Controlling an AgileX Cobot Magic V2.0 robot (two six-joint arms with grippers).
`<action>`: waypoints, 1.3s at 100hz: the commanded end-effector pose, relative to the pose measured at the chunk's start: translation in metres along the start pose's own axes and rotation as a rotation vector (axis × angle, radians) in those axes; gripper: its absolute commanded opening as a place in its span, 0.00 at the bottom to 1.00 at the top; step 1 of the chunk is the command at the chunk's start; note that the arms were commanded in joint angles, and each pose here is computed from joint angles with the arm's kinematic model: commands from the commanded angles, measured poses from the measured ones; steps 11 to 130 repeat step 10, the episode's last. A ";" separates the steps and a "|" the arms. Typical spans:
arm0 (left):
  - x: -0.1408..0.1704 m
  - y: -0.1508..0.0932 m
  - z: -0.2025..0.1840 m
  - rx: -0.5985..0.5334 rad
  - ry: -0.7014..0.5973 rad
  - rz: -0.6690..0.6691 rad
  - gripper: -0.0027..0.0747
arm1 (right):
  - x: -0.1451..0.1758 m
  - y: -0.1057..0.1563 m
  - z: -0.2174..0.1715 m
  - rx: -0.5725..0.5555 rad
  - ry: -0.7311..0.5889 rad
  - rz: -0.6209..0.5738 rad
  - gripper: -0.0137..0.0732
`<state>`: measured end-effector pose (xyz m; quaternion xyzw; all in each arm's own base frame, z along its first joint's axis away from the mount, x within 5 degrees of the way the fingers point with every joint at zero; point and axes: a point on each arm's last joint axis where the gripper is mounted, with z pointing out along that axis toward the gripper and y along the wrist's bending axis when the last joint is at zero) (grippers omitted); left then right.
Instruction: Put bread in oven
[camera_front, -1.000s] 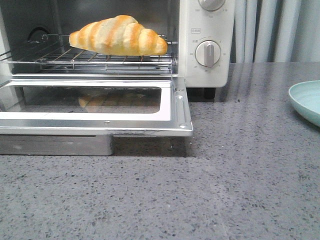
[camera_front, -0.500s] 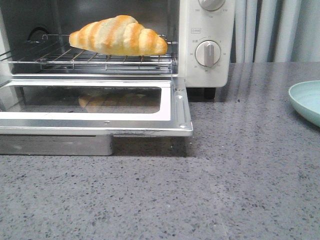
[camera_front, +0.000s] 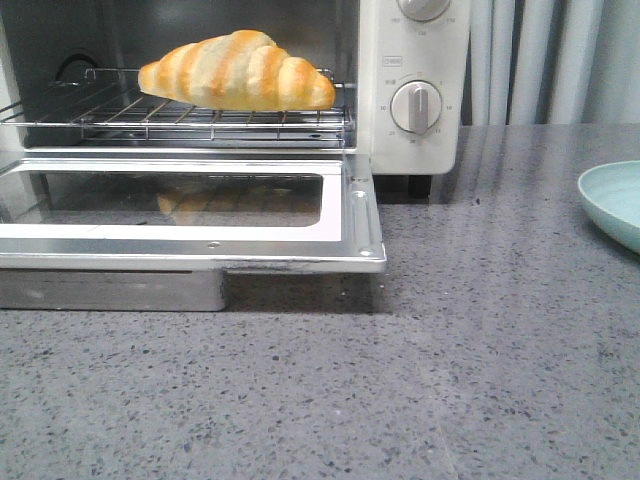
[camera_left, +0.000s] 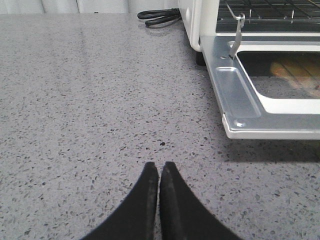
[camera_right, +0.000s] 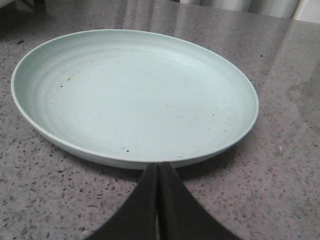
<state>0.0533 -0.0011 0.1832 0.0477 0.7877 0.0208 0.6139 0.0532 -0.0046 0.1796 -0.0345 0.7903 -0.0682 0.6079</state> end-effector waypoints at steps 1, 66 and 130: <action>0.002 0.000 0.001 -0.004 -0.062 -0.015 0.01 | 0.001 0.000 0.000 0.005 -0.034 0.008 0.09; 0.002 0.000 0.001 -0.004 -0.062 -0.015 0.01 | 0.001 0.000 0.000 0.005 -0.034 0.008 0.09; 0.002 0.000 0.001 -0.004 -0.062 -0.015 0.01 | 0.001 0.000 0.000 0.005 -0.034 0.008 0.09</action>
